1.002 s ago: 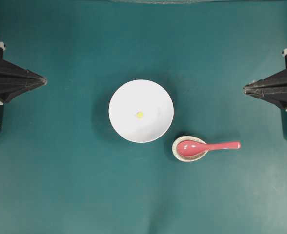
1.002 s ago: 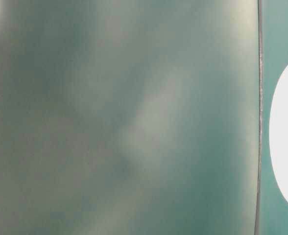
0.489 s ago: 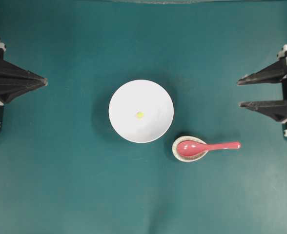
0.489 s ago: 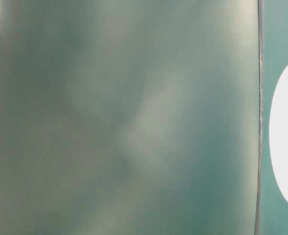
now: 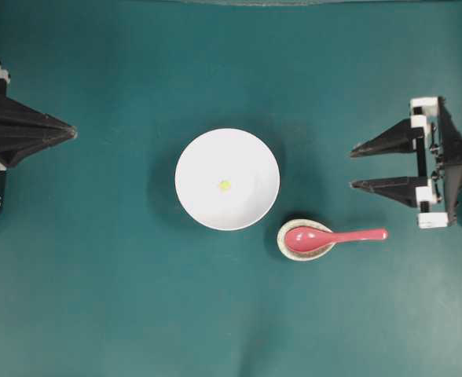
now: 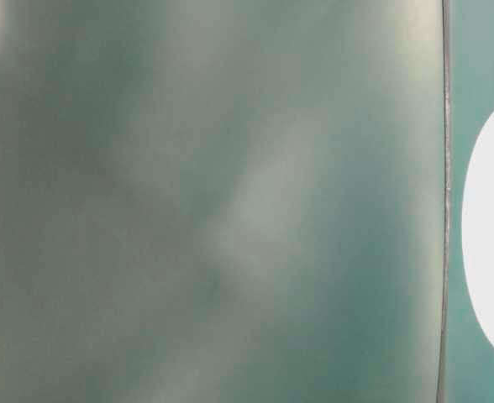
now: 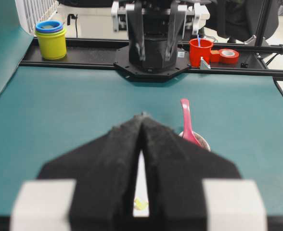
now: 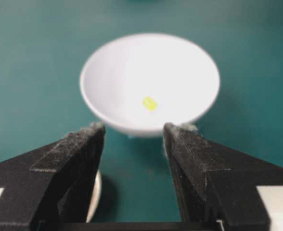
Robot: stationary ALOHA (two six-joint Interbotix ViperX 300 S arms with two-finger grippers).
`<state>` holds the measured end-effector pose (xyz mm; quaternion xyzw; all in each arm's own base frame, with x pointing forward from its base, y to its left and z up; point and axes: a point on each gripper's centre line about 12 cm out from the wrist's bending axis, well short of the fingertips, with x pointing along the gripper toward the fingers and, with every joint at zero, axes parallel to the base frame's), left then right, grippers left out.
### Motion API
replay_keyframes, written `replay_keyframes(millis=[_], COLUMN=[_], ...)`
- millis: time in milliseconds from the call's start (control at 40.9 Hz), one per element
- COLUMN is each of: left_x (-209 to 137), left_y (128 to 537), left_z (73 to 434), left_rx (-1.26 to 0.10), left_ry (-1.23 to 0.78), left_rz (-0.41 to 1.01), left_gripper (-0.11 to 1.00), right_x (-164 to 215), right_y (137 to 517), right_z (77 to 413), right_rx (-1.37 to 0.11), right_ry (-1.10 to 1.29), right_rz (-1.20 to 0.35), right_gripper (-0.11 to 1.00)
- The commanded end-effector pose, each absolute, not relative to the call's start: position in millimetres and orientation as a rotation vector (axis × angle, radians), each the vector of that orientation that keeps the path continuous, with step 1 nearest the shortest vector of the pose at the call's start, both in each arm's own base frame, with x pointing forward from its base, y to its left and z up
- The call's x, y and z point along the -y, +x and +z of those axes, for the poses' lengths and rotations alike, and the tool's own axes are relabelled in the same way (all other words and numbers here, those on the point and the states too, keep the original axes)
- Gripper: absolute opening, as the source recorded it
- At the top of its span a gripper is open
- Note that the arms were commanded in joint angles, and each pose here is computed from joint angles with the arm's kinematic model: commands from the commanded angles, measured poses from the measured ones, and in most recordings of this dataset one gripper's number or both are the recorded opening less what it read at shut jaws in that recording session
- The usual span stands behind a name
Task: Scoop the yellow hexagonal prism block from the bowl with a spoon using the right arm.
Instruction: 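Move the right gripper left toward the pink spoon handle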
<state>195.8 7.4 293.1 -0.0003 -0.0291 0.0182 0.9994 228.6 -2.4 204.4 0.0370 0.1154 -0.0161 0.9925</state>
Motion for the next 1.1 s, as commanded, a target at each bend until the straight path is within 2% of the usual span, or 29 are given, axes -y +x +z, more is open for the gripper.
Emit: replay_keyframes(millis=[0, 391, 782, 1076], left_x=[-8, -8, -8, -8], left_y=[198, 201, 202, 202], left_z=[300, 294, 292, 293], left_rx=[0.071, 0.038, 0.032, 0.035], left_ry=[0.000, 0.000, 0.000, 0.002], left_rz=[0.039, 0.039, 0.039, 0.039], left_gripper=[-0.01, -0.01, -0.01, -0.01], right_x=[0, -28, -52, -55], right_y=[230, 221, 236, 237], right_z=[198, 153, 107, 91], right_rx=[-0.215, -0.187, -0.329, -0.333], right_ry=[0.092, 0.171, 0.169, 0.171], right_rz=[-0.031, 0.055, 0.113, 0.106], right_gripper=[0.57, 0.57, 0.57, 0.57])
